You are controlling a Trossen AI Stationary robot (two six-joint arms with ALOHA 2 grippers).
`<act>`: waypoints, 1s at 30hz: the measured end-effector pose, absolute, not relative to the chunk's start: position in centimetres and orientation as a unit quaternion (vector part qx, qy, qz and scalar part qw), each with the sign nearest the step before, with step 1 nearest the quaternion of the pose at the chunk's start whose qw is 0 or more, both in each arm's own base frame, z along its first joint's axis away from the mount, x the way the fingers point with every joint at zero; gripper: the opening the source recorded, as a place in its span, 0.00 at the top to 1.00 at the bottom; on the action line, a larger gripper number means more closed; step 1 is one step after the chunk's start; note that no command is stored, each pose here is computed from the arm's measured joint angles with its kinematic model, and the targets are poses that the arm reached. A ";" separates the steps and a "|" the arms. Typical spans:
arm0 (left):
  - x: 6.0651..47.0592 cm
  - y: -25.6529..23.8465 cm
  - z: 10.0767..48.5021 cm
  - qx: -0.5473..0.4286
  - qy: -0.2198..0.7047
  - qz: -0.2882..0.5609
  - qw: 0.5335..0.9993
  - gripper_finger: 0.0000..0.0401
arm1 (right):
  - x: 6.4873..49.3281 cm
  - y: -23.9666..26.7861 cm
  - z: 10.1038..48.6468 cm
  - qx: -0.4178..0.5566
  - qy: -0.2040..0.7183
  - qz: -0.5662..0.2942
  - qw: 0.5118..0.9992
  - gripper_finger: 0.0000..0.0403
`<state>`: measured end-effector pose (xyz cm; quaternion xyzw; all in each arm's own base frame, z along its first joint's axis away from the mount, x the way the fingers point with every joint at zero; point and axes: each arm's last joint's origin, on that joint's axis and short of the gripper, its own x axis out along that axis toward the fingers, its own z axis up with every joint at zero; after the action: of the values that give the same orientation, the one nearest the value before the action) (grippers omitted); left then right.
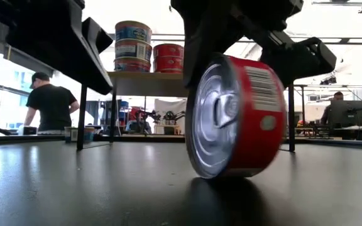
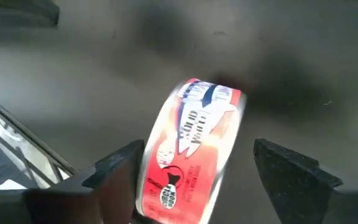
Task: Stack canned seafood by type on shelf
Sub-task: Stack the red tuna can on top of the red tuna cans on the shelf
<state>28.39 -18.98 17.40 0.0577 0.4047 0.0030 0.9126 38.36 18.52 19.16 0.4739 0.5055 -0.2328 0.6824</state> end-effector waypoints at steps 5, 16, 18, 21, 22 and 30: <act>28.7 -18.6 17.4 0.045 0.403 0.013 0.914 1.00 | 38.4 18.5 19.0 0.453 0.514 -0.218 0.695 0.27; 28.7 -18.4 18.2 0.060 0.393 0.003 0.918 1.00 | 37.5 18.8 18.7 0.384 0.556 -0.199 0.710 0.51; 28.3 -18.5 19.2 0.071 0.381 -0.010 0.922 1.00 | 37.3 18.9 19.0 0.372 0.561 -0.182 0.717 0.63; 27.5 -18.0 21.5 0.069 0.358 -0.021 0.931 1.00 | 37.0 18.9 20.5 0.356 0.557 -0.150 0.735 0.71; 27.1 -17.8 22.4 0.064 0.350 -0.021 0.935 1.00 | 36.8 18.8 21.2 0.351 0.553 -0.136 0.744 0.71; 22.2 -14.8 30.2 0.048 0.214 0.108 0.970 1.00 | 35.0 14.5 30.9 0.346 0.417 -0.077 0.837 0.71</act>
<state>22.17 -14.78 30.24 0.0478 0.2140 0.1078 0.9697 34.96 14.54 30.91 0.3463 0.4172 -0.0765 0.8368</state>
